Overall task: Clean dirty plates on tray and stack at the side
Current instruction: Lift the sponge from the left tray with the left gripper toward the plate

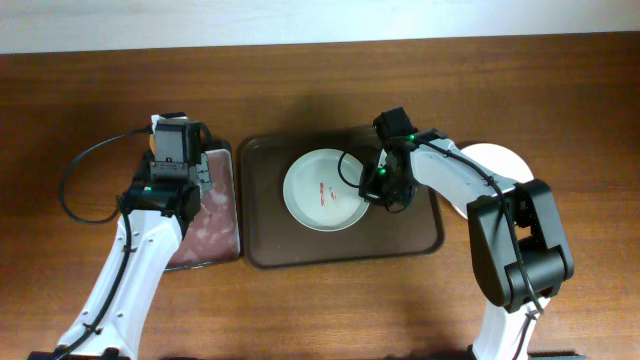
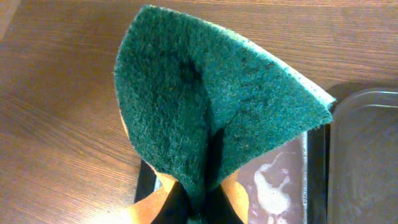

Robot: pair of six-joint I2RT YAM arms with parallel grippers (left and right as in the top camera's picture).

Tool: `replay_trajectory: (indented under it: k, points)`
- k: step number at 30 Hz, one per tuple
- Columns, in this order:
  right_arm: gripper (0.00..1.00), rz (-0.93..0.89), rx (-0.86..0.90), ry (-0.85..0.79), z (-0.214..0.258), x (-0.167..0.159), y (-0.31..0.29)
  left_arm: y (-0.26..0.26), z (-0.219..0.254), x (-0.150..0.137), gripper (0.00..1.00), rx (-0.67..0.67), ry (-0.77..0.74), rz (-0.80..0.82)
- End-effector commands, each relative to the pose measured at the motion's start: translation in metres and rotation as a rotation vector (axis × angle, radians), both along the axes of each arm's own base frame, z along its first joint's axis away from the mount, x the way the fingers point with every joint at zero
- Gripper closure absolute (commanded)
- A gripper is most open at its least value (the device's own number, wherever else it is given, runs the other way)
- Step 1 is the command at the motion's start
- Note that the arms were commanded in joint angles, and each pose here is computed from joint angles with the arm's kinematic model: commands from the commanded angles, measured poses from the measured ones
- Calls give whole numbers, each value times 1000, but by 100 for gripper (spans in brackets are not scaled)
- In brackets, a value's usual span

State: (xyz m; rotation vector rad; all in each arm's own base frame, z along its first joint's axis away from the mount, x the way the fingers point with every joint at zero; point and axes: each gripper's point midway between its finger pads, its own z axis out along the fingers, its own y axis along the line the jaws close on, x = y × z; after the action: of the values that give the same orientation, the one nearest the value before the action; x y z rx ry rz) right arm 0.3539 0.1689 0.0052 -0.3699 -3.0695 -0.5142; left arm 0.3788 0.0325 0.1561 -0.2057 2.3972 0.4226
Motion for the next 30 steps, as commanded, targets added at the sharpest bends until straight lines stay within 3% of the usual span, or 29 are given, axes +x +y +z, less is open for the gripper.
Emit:
replay_trajectory:
  k: [1, 15, 21, 25, 30]
  points:
    - [96, -6, -31, 20, -5, -5, -4, 4, 21, 4, 100, 25, -53, 9]
    - [96, -6, -31, 20, -5, -5, -4, 3, 20, 2, 100, 19, -49, 15]
    - [96, -6, -32, 23, -6, -5, -4, -9, -38, -20, 100, -125, 56, 65]
    - [96, -6, -33, 25, -6, -6, -4, -41, -95, -27, 100, -277, 225, -23]
    - [96, -6, -34, 28, -6, -7, -4, -64, -124, -34, 100, -393, 325, -77]
